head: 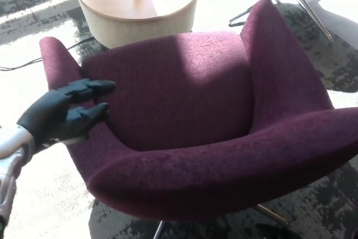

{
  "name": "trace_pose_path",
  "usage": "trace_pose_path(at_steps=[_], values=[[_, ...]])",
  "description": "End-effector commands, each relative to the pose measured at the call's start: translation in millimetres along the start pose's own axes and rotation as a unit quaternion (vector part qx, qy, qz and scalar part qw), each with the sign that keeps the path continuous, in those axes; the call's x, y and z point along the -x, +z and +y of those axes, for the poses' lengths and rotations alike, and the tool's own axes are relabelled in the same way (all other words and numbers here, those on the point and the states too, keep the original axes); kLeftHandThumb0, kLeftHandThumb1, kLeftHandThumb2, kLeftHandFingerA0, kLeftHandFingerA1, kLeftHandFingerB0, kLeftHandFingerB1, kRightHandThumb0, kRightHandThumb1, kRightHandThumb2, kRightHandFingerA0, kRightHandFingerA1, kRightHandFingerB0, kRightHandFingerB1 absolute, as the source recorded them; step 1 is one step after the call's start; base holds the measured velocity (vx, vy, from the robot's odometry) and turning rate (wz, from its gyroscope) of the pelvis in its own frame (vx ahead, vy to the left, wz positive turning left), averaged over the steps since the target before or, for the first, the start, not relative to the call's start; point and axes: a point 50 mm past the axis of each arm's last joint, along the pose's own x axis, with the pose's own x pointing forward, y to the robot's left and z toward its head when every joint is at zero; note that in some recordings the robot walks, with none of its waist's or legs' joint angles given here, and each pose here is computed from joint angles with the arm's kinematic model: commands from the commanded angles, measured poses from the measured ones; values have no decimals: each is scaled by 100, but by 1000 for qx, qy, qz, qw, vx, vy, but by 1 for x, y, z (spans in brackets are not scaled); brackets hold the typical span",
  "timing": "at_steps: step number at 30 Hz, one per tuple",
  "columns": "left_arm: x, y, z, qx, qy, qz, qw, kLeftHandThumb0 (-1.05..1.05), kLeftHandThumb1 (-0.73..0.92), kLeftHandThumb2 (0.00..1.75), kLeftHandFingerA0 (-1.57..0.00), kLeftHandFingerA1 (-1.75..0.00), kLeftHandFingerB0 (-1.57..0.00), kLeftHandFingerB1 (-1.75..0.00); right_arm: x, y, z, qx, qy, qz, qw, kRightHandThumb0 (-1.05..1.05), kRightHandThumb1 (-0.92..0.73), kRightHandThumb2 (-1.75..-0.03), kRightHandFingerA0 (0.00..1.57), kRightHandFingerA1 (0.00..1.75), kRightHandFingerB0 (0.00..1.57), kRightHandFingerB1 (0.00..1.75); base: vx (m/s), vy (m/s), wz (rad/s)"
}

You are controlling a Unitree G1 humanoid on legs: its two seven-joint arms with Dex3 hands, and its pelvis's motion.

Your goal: The robot stands in front of a sofa and uses its left hand to push the left side of the sofa

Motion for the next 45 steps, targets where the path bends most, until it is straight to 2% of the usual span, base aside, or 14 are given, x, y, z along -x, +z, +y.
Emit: trace_pose_path(at_steps=[1, 3, 6, 8, 9, 14, 15, 21, 26, 28, 29, 43, 44, 45], values=[[14, 0, 24, 23, 51, -27, 998, -36, 52, 110, -2, -49, 0, -47, 0, 2, -4, -3, -4, -4, 1000, -61, -67, -61, 75, 46, 66, 42, 0, 0, 0], [26, -10, 34, 32, 66, -32, 997, -75, 92, 72, -12, -34, -10, -24, 1, 0, -4, 0, -6, 0, 1000, -62, -67, -61, 76, 46, 66, 42, 0, 0, 0], [35, -22, 39, 43, 77, -28, 996, -78, 74, 111, 0, -40, -12, -30, 1, -3, -4, 1, -9, 7, 1000, -62, -66, -61, 76, 45, 68, 43, 0, 0, 0], [45, -40, 38, 89, 102, -24, 991, -79, 91, 68, -10, -32, -10, -23, 2, -4, -3, -7, -9, 7, 1000, -61, -66, -61, 77, 46, 67, 43, 0, 0, 0], [47, -44, 37, 91, 105, -24, 990, -80, 75, 109, -5, -45, -11, -33, 3, -5, -2, -6, -9, 8, 1000, -61, -66, -61, 79, 46, 67, 43, 0, 0, 0], [65, -79, 28, 118, 111, 7, 987, -76, 92, 69, -13, -34, -11, -25, 4, -7, -2, -7, -6, 8, 1000, -61, -66, -61, 82, 47, 68, 42, 0, 0, 0], [67, -83, 27, 123, 113, 11, 986, -73, 73, 110, -8, -47, -4, -37, 4, -7, -2, -8, -6, 8, 1000, -60, -66, -62, 80, 45, 67, 42, 0, 0, 0], [89, -125, 11, 180, 147, 44, 972, -76, 92, 71, -12, -35, -11, -26, 7, -11, -5, -5, -5, 12, 1000, -63, -66, -62, 78, 44, 66, 42, 0, 0, 0], [119, -165, -5, 252, 172, 80, 949, -36, 55, 112, -3, -50, 0, -48, 12, -19, -3, -2, -10, 21, 1000, -60, -67, -61, 79, 45, 68, 43, 0, 0, 0], [132, -180, -14, 264, 181, 102, 942, -82, 75, 108, -18, -51, -2, -39, 14, -23, -3, -1, -9, 31, 999, -61, -68, -62, 79, 45, 66, 42, 0, 0, 0], [137, -186, -18, 270, 180, 113, 939, -36, 53, 111, -2, -49, 0, -47, 15, -24, -3, -1, -7, 31, 999, -62, -67, -61, 80, 46, 67, 42, 0, 0, 9], [167, -217, -42, 270, 239, 172, 917, -35, 54, 111, -2, -49, 0, -47, 21, -36, 1, 8, -3, 48, 999, -64, -67, -61, 79, 44, 66, 42, 0, 0, 1], [168, -219, -43, 268, 238, 178, 917, -76, 92, 69, -17, -35, -12, -27, 21, -35, 1, 9, -2, 45, 999, -65, -66, -61, 79, 45, 66, 42, 0, 0, 0], [169, -221, -46, 269, 232, 184, 917, -36, 54, 111, -2, -49, 0, -47, 20, -35, 1, 4, -3, 46, 999, -63, -65, -61, 81, 46, 69, 43, 0, 0, 0]])
